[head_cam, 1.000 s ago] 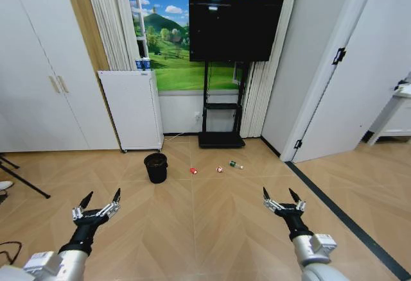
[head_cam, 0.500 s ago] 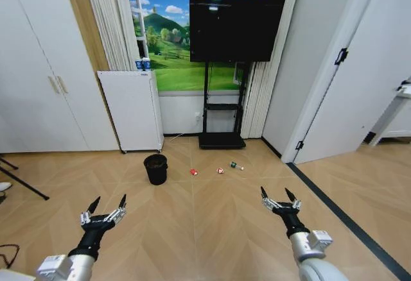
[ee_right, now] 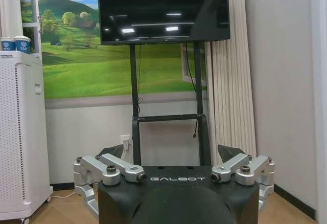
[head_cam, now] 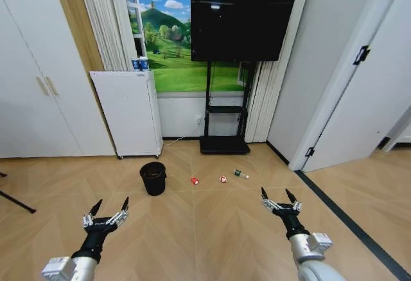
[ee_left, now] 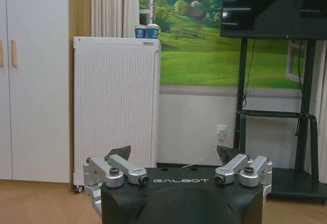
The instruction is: Pick up the trash bin and place the garbage on the floor into it.
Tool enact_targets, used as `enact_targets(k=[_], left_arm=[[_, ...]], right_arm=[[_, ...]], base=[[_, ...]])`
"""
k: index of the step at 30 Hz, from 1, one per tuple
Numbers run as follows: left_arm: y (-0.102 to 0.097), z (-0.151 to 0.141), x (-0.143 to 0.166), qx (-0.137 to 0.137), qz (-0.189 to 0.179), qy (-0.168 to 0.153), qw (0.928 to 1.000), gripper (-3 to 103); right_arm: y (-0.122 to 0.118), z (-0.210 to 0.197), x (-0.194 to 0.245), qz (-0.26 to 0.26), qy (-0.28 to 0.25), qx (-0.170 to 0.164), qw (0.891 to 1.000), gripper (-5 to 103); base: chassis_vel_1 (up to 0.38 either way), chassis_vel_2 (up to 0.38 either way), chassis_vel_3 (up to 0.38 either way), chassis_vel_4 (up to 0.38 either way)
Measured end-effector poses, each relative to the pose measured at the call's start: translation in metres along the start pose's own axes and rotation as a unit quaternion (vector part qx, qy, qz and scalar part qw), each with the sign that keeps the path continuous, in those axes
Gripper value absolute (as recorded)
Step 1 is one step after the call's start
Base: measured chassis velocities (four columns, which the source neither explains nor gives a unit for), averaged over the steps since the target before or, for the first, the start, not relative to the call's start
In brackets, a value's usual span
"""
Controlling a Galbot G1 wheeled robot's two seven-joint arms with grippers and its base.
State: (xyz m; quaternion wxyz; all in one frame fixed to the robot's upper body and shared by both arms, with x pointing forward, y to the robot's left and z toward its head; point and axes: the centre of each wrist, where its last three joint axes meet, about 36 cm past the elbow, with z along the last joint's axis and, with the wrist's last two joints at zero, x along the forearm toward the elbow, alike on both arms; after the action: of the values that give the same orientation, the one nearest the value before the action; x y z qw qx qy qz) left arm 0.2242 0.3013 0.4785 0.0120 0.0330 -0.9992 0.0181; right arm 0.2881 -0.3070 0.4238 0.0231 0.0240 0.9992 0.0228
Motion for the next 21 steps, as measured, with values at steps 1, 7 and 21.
enact_targets(k=[1,7,21], left_arm=[[-0.0001,0.0001,0.0001,0.0,0.0,0.0,1.0,93],[0.0001,0.0006,0.0006,0.0,-0.001,0.0,1.0,93],[-0.0001,0.0032,0.0011,-0.003,0.005,0.003,1.0,90]], right_arm=[[-0.0001,0.0005,-0.0001,0.0,0.0,0.0,1.0,100],[-0.0005,0.0038,-0.001,0.001,0.002,0.0,1.0,100],[-0.0009,0.007,-0.0022,0.002,0.004,0.002,1.0,100]], base=[[-0.352,0.361,0.375,-0.328],[-0.351,0.367,0.371,-0.374],[-0.344,0.357,0.353,-0.351]])
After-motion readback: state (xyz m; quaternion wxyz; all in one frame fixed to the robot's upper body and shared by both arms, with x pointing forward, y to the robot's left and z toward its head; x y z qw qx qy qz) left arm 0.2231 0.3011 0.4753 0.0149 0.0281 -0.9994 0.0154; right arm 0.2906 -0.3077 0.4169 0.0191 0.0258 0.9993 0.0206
